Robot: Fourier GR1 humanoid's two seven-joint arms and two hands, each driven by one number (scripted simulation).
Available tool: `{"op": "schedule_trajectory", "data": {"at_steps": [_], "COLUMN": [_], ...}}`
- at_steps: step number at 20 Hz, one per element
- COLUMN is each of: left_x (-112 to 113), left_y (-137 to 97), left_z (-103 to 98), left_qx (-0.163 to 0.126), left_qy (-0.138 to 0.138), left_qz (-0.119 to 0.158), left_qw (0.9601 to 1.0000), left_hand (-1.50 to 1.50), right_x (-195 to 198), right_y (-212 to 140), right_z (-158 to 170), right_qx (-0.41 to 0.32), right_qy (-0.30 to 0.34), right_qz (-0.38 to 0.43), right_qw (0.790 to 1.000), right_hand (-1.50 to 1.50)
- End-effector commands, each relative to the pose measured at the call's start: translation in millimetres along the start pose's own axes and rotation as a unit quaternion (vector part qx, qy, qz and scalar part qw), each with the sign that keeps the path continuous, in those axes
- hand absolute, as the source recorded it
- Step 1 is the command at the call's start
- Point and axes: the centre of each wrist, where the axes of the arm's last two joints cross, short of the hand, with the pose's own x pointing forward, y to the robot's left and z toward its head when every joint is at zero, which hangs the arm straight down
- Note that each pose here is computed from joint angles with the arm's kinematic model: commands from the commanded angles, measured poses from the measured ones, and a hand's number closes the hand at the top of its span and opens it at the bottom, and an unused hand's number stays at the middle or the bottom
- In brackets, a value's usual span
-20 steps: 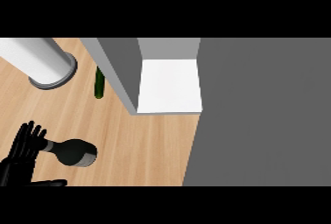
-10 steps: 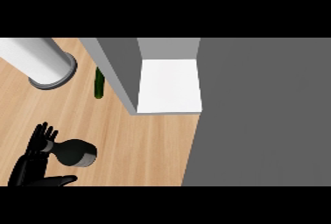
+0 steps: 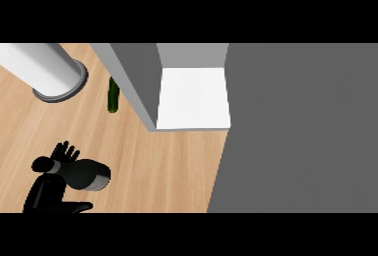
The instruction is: Pick up the wine, place it into the cabinet and close the cabinet
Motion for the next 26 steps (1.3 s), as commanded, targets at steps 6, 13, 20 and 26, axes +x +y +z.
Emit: {"op": "schedule_trajectory", "data": {"at_steps": [6,13,20,26], "left_x": [-19,-21,-21,-27], "left_y": [-7,-18,-7,-52], "left_z": [-7,-34,-13,-34], "left_qx": [-0.004,0.001,0.012,-0.046], "left_qy": [-0.014,-0.034,-0.059,-0.067], "left_qz": [0.002,0.043,0.007,-0.011], "left_qw": [0.9999,0.9985,0.9982,0.9966], "left_hand": [-1.5,1.5,1.5,1.5], "right_x": [35,27,36,25], "right_y": [-9,-2,-9,-11], "right_z": [39,31,34,38], "right_qx": [-0.009,-0.006,-0.018,-0.002], "right_qy": [-0.046,-0.041,-0.047,-0.045], "right_qz": [0.001,-0.004,0.004,-0.002], "right_qw": [0.999,0.999,0.999,0.999], "right_hand": [-1.5,-1.5,-1.5,-1.5]}}
